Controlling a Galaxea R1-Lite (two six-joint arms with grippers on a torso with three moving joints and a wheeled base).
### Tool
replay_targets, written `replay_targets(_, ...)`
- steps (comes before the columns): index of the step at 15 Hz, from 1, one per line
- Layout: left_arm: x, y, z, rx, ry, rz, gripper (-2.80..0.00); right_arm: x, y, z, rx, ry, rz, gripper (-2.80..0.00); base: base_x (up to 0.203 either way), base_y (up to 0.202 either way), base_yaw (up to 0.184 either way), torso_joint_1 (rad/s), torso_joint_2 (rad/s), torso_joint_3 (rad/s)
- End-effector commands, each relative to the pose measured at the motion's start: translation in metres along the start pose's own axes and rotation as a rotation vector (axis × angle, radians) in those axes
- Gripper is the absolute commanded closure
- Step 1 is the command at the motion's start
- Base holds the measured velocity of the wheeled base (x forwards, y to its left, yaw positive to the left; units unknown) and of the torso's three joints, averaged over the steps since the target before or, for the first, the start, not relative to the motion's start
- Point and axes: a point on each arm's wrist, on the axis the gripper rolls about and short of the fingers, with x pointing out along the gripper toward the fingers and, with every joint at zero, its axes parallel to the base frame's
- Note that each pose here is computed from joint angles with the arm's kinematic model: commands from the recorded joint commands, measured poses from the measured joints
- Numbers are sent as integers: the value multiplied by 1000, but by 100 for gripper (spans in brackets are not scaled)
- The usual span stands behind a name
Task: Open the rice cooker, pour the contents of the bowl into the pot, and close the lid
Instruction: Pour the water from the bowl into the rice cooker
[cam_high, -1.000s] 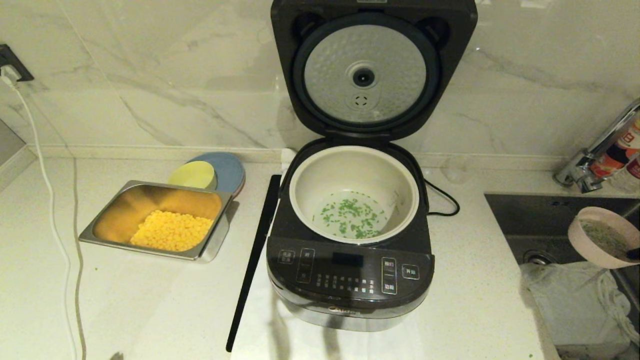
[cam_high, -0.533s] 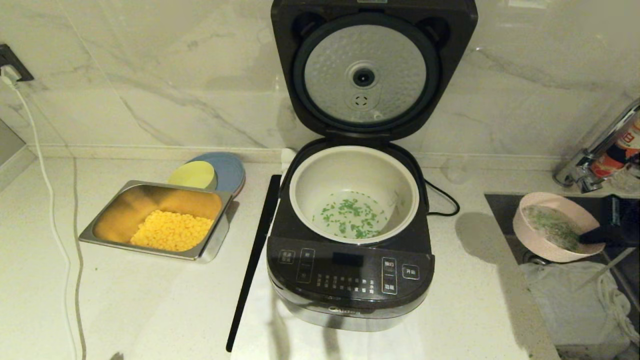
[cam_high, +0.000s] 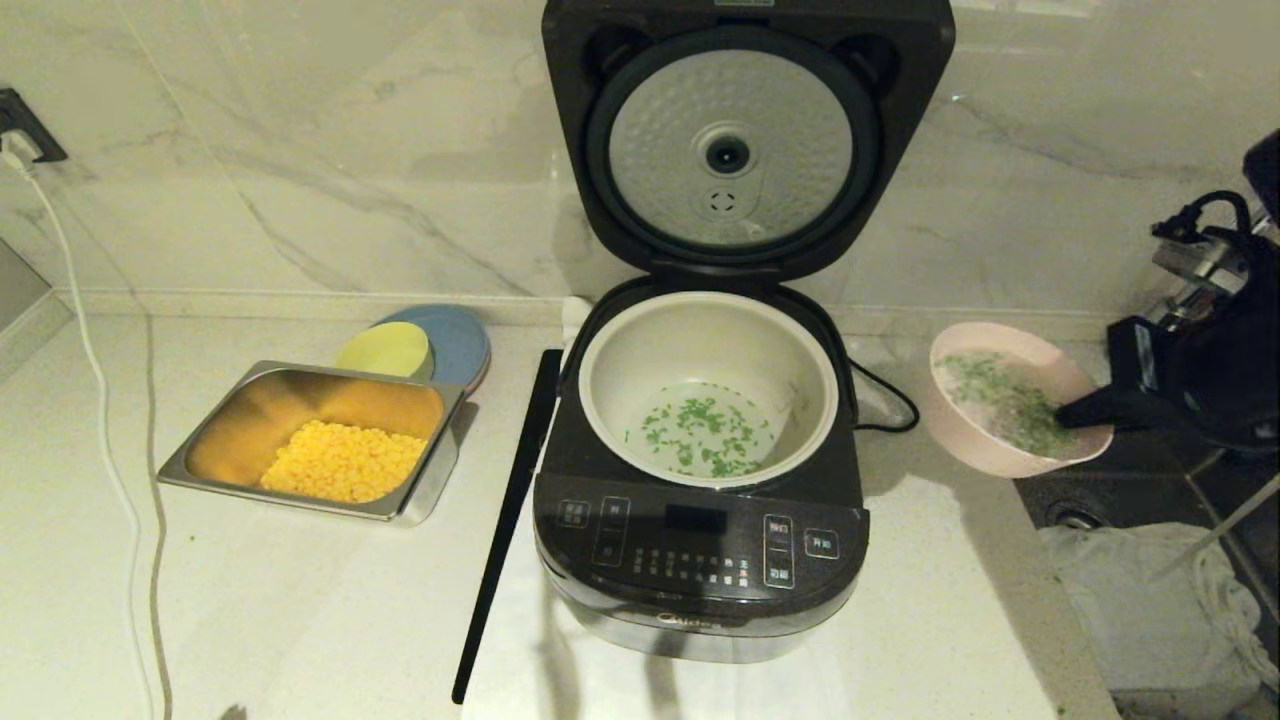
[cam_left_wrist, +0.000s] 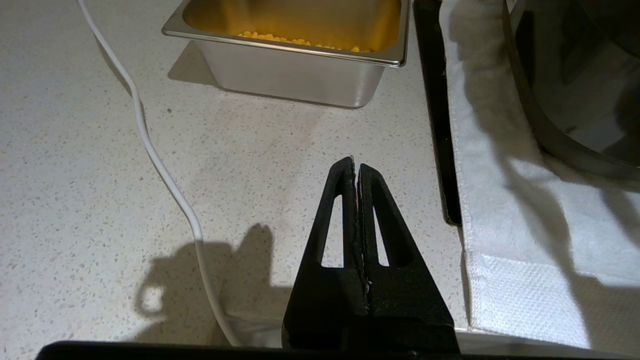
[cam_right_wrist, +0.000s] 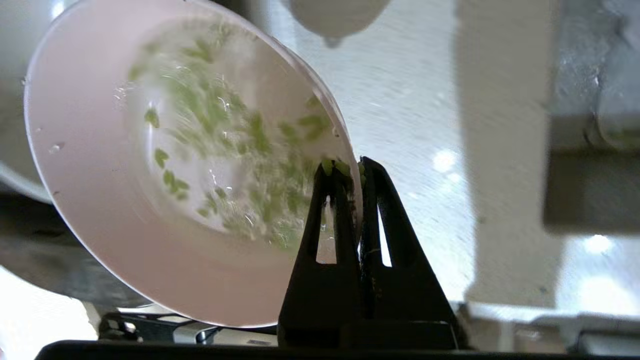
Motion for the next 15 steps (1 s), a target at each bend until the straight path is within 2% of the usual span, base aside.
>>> replay_targets(1, 1, 0, -3, -1, 7, 0, 0, 18, 27, 2, -59, 21, 9, 0, 0, 0, 0, 0, 0, 0)
replay_targets(6, 1, 0, -3, -1, 7, 0, 0, 23, 79, -1, -150, 11, 61, 0, 0, 0, 0, 0, 0, 0)
replay_targets(8, 1, 0, -3, 0, 7, 0, 0, 25, 97, -1, -152, -6, 82, 0, 0, 0, 0, 0, 0, 0)
replay_targets(12, 1, 0, -3, 0, 7, 0, 0, 38, 126, -7, -193, 1, 104, 0, 0, 0, 0, 0, 0, 0)
replay_targets(15, 1, 0, -3, -1, 7, 0, 0, 59, 143, -18, -232, -4, 86, 0, 0, 0, 0, 0, 0, 0)
